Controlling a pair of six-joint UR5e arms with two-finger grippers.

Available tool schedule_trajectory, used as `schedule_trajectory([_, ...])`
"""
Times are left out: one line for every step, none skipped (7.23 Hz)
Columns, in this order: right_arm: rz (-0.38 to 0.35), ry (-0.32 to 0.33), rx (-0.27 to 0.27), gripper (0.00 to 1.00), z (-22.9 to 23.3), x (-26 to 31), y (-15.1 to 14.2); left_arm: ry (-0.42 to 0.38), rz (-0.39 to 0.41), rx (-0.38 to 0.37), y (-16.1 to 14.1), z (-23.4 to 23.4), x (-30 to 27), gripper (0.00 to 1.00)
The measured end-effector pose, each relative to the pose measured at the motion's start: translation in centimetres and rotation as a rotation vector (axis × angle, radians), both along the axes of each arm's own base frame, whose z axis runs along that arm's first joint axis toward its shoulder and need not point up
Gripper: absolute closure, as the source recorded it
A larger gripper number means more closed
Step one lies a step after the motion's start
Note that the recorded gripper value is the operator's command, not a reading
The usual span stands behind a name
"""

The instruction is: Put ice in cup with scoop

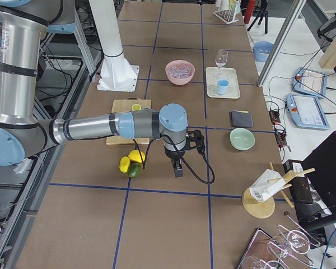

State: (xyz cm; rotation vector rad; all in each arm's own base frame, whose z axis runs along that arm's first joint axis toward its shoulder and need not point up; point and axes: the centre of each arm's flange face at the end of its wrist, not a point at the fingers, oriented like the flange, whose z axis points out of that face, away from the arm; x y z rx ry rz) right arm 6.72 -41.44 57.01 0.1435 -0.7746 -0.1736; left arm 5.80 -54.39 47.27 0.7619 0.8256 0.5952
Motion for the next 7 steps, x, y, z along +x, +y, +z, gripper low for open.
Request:
schedule_trajectory([-0.001,-0.001,0.005,0.0,-0.2,0.0,-0.1,0.024,0.065,0.099,0.0,-2.3,3.7,0.0])
schedule_trajectory([-0.003,-0.001,0.011,0.0,-0.5,-0.1,-0.1,0.052,0.145,0.166,0.7,-4.0,8.2,0.0])
schedule_trajectory([-0.007,-0.001,0.019,0.0,-0.8,-0.3,-0.2,0.076,0.227,0.215,1.7,-5.2,12.8,0.0])
schedule_trajectory([-0.02,-0.001,0.027,0.0,-1.3,-0.9,-0.2,0.101,0.296,0.259,2.7,-6.6,16.9,0.0])
schedule_trajectory([-0.045,0.0,0.041,0.0,-1.9,-1.9,-0.6,0.122,0.361,0.288,3.6,-8.1,20.8,0.0])
schedule_trajectory([-0.077,0.0,0.06,0.0,-2.7,-3.3,-1.1,0.137,0.427,0.315,4.9,-9.5,25.6,0.0])
schedule_trajectory([-0.099,0.0,0.073,0.0,-3.3,-4.2,-1.5,0.144,0.47,0.346,6.3,-10.5,30.4,0.0])
